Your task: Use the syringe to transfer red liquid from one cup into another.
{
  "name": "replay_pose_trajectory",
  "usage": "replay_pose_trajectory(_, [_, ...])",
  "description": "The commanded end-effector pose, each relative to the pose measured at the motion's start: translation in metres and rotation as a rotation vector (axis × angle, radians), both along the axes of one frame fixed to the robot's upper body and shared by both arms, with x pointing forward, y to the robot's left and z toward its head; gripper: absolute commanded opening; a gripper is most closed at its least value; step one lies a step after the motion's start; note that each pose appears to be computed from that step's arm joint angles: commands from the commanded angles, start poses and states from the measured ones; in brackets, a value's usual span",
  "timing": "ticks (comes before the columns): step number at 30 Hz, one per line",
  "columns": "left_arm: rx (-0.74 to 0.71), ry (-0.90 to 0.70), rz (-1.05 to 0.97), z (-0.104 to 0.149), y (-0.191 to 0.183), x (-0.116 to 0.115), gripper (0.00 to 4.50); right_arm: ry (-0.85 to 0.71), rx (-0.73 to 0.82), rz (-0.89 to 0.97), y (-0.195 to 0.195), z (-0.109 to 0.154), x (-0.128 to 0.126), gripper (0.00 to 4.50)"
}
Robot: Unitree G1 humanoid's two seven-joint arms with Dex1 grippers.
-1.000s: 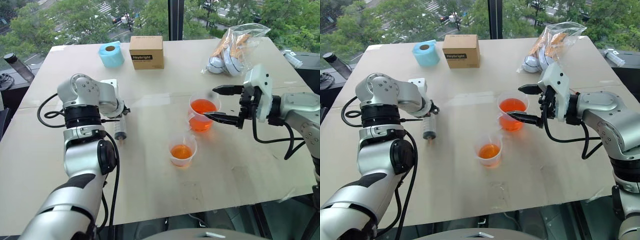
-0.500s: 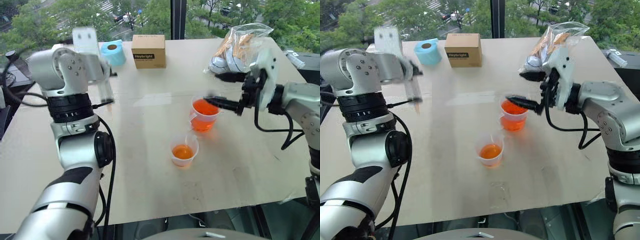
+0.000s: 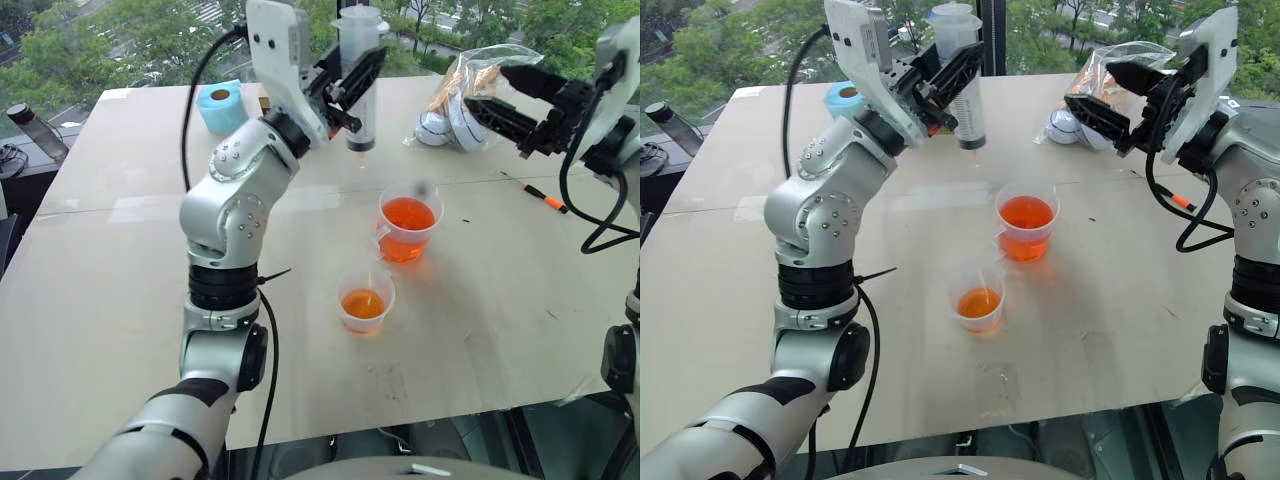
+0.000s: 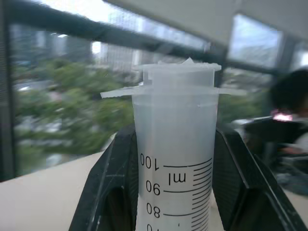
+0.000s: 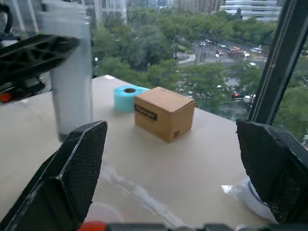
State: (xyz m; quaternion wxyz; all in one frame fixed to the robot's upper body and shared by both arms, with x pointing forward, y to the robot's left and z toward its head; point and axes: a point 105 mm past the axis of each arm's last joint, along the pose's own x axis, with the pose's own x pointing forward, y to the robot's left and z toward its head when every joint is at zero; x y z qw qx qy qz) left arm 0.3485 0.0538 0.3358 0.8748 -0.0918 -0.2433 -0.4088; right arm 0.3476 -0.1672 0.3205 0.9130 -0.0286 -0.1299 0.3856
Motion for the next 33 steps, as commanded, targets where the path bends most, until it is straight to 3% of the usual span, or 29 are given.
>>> replay_pose_trajectory(1, [-0.05,-0.11,-0.141,0.008,-0.002,-0.012,1.4,-0.116,0.071,-0.034,-0.009,0.03,-0.008,4.5])
replay_pose_trajectory(7, [0.017,-0.122,-0.277,-0.02,-0.023,-0.015,1.4,-0.15,0.123,-0.016,-0.007,0.042,-0.021,4.5])
replay_pose_trajectory(17, [0.151,-0.127,-0.357,-0.063,-0.054,-0.015,1.4,-0.092,0.109,0.079,0.021,0.034,-0.034,4.5])
replay_pose_trajectory(27, [0.202,-0.133,-0.343,-0.082,-0.06,-0.01,1.4,0.046,0.049,0.254,0.053,0.015,-0.052,4.5])
replay_pose_trajectory(33, [0.195,-0.133,-0.347,-0.083,-0.061,-0.01,1.4,0.163,0.034,0.228,0.061,-0.002,-0.041,4.5])
